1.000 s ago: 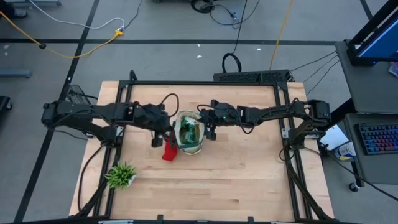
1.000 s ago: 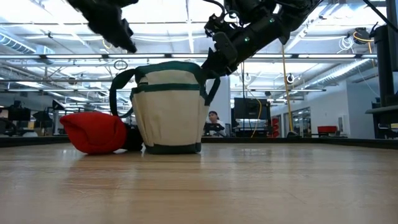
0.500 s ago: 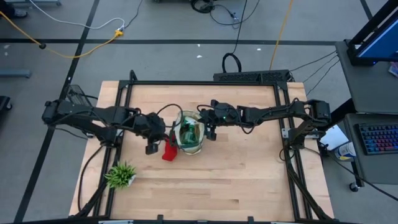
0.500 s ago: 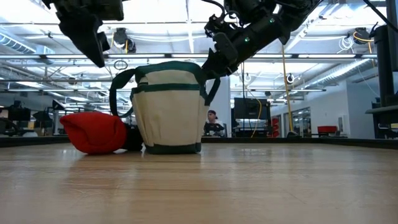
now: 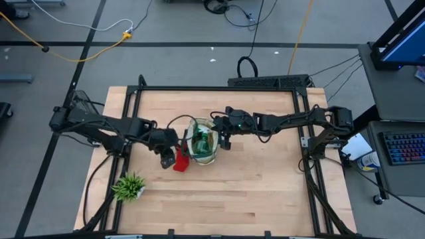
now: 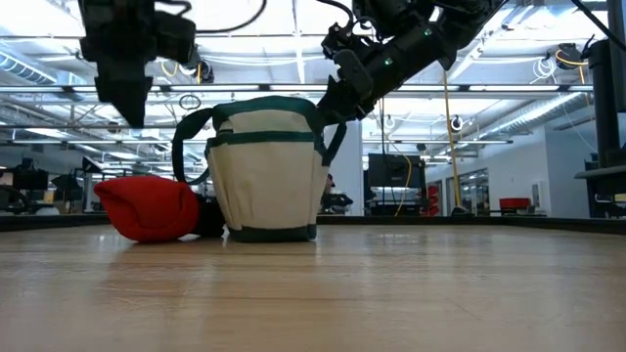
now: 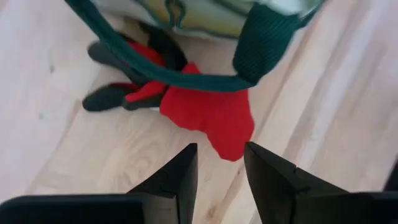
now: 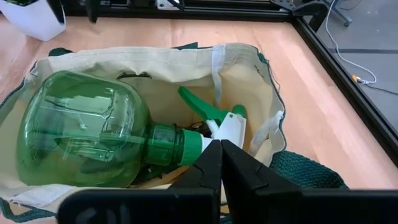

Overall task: Pick & Place Garden tools in Gardening bag
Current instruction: Put the red gloves into the gardening bag

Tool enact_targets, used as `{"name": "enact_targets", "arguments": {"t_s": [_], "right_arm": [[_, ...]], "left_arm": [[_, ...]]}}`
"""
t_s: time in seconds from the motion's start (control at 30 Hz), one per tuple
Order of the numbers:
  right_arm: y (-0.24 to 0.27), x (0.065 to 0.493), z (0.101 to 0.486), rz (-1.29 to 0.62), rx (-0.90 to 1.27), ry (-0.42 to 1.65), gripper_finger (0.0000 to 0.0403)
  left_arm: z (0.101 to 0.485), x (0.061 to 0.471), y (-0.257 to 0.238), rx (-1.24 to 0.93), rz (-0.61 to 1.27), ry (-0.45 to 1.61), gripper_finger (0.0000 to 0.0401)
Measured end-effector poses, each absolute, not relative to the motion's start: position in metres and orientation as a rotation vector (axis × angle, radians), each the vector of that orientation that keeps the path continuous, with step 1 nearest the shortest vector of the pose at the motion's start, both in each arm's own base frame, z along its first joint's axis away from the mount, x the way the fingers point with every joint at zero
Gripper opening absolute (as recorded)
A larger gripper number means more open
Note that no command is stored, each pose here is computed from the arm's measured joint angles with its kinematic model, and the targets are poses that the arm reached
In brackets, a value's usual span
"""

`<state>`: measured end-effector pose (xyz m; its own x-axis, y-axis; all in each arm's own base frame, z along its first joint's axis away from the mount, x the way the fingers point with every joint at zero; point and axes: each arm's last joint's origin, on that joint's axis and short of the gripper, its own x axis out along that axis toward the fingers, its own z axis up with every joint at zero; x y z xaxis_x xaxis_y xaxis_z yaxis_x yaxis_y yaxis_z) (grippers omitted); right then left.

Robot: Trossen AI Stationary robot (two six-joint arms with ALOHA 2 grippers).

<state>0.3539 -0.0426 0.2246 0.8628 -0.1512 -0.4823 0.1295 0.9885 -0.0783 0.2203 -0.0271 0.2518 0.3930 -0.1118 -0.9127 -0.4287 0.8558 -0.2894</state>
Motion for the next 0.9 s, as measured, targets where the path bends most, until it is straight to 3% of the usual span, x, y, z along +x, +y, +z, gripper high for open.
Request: {"name": "enact_targets", "arguments": {"t_s": [0.27,0.9], "right_arm": [[-0.043,0.354,0.225,-0.146,-0.045,0.51,0.0],[-0.043,0.354,0.225,-0.146,-0.047,0.51,0.0]], "left_arm": [[0.223,0.24,-0.034,-0.522,0.306,1.266,0.0122],[0.176,0.271,-0.042,-0.431,0.255,1.358,0.0107]]}}
